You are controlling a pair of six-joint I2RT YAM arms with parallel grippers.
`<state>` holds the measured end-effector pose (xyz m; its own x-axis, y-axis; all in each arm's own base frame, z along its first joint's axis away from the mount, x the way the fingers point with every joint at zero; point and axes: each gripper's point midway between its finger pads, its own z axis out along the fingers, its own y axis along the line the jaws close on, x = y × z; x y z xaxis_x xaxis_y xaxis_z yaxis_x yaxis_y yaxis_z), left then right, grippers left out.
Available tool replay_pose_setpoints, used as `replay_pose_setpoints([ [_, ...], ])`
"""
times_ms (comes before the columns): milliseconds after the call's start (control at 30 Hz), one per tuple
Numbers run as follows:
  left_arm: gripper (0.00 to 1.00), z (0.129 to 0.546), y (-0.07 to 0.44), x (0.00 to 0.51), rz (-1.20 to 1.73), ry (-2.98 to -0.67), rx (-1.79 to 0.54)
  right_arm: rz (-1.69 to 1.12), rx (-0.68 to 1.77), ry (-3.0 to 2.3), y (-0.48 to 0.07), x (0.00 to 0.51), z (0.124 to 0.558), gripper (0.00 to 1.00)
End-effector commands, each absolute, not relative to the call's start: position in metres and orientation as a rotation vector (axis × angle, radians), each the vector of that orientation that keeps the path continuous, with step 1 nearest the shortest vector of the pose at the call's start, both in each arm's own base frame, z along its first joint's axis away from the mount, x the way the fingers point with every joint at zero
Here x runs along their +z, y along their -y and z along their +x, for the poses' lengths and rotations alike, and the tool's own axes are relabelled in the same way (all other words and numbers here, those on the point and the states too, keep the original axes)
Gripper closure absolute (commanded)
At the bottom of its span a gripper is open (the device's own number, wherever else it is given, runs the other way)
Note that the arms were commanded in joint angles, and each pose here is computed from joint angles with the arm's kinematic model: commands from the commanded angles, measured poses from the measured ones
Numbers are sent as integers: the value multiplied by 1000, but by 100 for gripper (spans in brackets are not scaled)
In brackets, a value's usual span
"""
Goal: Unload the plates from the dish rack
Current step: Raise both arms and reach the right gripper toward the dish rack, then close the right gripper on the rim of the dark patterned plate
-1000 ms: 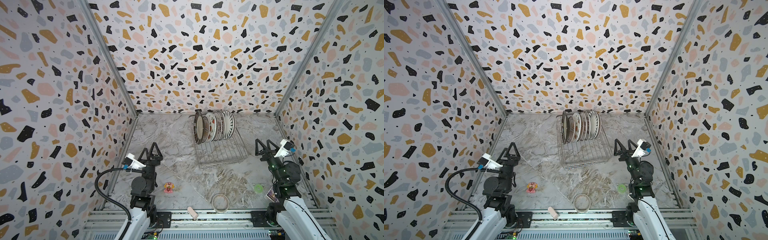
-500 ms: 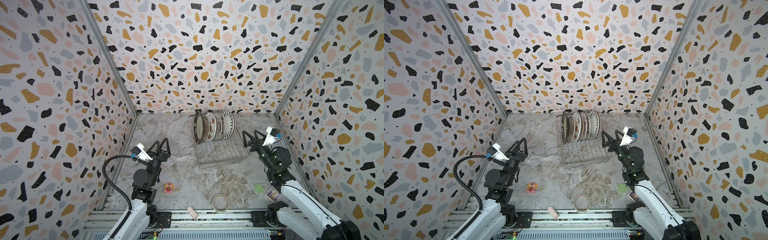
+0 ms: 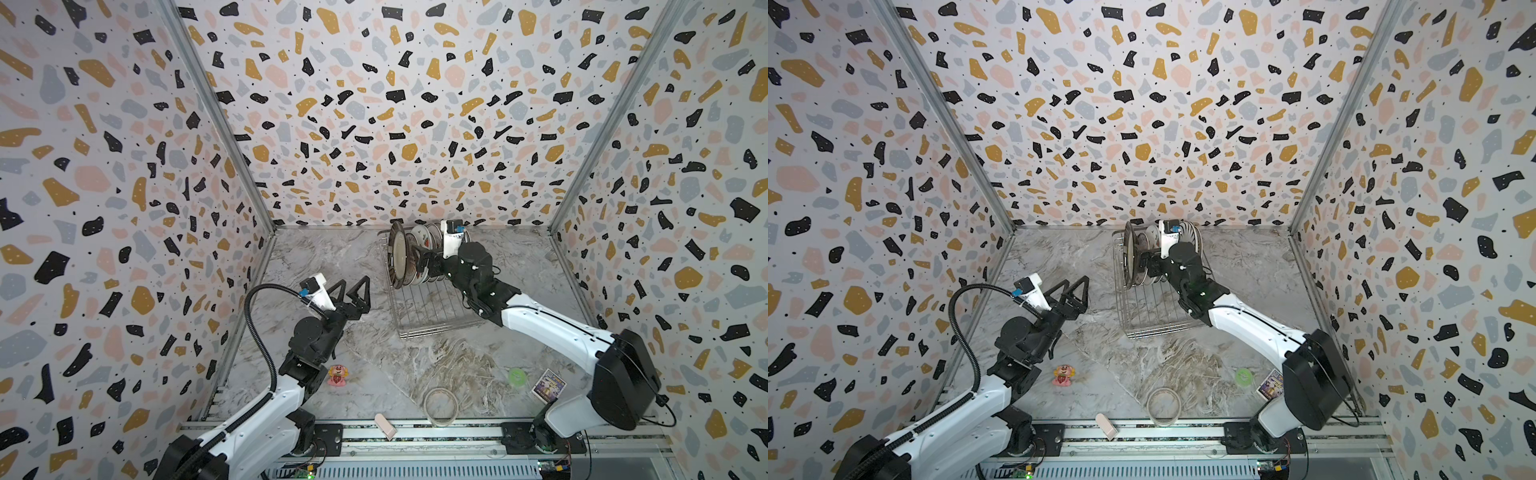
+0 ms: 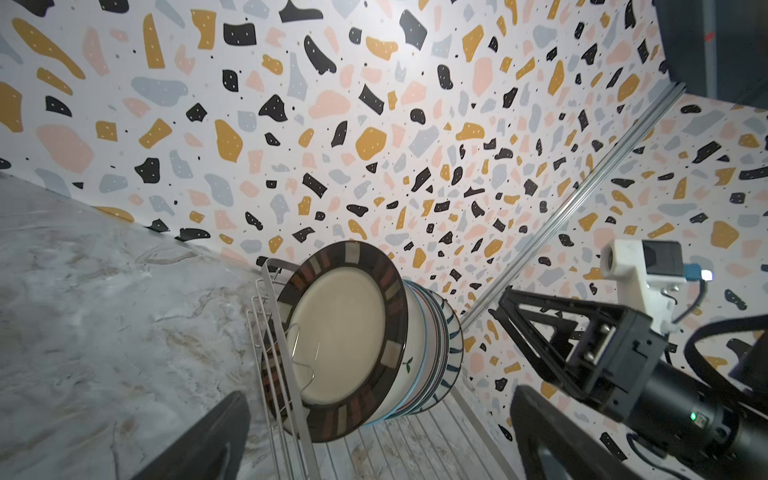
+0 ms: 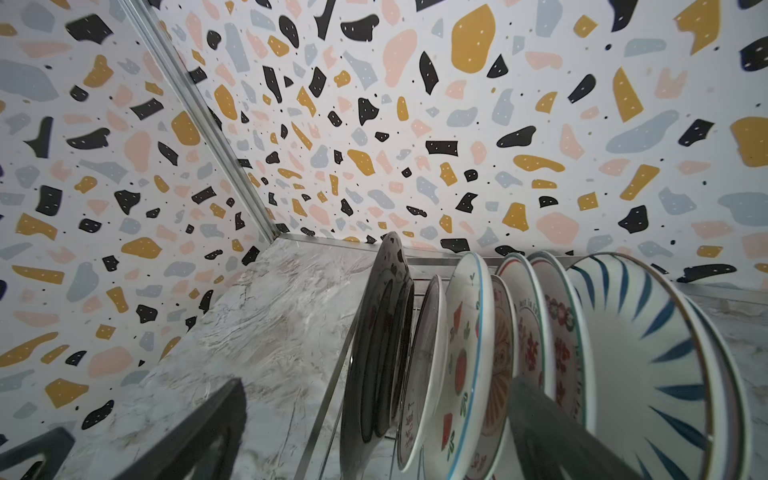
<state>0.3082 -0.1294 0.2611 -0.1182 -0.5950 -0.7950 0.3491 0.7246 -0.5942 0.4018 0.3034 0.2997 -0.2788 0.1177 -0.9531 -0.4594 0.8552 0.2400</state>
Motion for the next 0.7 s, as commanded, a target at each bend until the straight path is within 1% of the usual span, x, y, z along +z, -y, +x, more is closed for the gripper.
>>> replay_pose_setpoints([
  [0, 0, 312, 122, 286, -250, -1397, -789, -321, 500, -1864, -318, 288, 416, 10],
  [67, 1, 315, 128, 281, -233, -1420, -801, -328, 484, -1924, -330, 276, 429, 24],
  [167, 0, 318, 132, 277, -224, -1440, -801, -353, 469, -1959, -346, 263, 439, 39],
  [233, 0, 319, 131, 275, -229, -1445, -796, -363, 427, -1979, -354, 256, 443, 40],
  [300, 0, 319, 130, 274, -239, -1447, -791, -352, 367, -1989, -357, 252, 449, 45],
  [333, 0, 320, 129, 273, -244, -1446, -787, -351, 342, -1994, -358, 251, 452, 50],
  [433, 0, 320, 128, 272, -253, -1449, -784, -339, 300, -2013, -361, 244, 459, 60],
  [533, 1, 320, 129, 272, -247, -1453, -788, -324, 243, -2023, -364, 236, 463, 62],
  [600, 0, 321, 130, 272, -245, -1456, -789, -309, 197, -2032, -364, 231, 468, 69],
  [667, 0, 321, 131, 272, -244, -1457, -795, -296, 151, -2047, -364, 225, 472, 70],
])
